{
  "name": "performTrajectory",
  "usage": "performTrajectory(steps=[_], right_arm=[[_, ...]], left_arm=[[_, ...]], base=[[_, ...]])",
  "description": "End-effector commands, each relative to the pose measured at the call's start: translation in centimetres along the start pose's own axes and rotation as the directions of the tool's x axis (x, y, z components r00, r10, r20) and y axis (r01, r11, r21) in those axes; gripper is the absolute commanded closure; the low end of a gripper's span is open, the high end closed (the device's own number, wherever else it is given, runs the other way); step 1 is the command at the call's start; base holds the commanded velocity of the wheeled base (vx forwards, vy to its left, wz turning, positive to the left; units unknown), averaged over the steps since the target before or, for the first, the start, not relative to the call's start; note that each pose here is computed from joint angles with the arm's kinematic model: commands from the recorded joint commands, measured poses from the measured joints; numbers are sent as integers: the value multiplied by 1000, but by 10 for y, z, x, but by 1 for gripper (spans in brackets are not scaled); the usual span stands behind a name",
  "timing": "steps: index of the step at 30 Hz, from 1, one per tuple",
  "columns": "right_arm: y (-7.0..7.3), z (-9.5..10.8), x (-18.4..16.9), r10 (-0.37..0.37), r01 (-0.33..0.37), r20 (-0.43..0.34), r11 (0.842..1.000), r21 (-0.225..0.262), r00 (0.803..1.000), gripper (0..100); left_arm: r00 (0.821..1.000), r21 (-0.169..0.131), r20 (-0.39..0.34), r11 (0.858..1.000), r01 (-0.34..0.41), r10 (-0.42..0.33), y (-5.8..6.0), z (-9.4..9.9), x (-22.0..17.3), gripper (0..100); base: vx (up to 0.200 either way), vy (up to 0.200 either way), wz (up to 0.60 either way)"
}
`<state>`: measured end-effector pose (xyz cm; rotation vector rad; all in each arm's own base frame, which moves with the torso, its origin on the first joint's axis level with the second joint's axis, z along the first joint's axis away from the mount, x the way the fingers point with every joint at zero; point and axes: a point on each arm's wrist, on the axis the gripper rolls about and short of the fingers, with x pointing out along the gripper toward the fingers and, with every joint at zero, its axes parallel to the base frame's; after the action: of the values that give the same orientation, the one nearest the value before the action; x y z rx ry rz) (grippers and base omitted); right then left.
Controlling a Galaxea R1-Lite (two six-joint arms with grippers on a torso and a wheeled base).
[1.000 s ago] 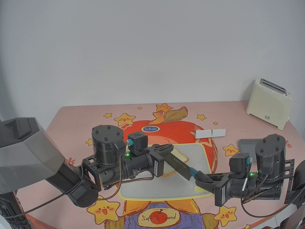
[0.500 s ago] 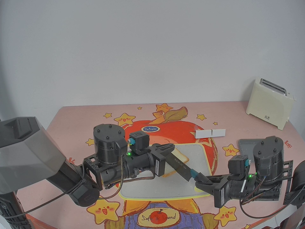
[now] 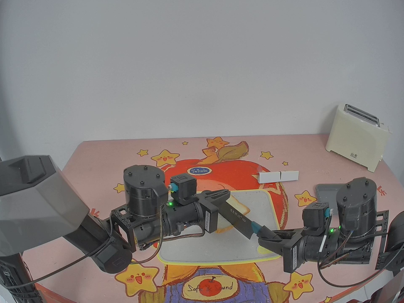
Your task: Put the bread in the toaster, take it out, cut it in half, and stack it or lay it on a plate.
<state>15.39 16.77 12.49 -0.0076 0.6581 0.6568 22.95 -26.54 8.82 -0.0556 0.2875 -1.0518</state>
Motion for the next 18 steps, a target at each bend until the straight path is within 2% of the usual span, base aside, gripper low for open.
performTrajectory(steps=[1, 13, 18], right_arm=[[0, -2, 1, -3, 3, -12, 1000, -1, 1000, 100], [-1, -5, 5, -10, 10, -34, 1000, -2, 999, 100], [0, -2, 4, -3, 3, -10, 1000, 6, 1000, 100]], left_arm=[[1000, -2, -5, 1000, 0, 0, 0, -1, 1, 100], [1000, 3, 5, 1000, 3, -3, -1, 2, 0, 100], [1000, -6, -22, 1000, -6, 6, 1, -6, -1, 100]], base=[[0, 0, 0], [0, 0, 0], [0, 0, 0]])
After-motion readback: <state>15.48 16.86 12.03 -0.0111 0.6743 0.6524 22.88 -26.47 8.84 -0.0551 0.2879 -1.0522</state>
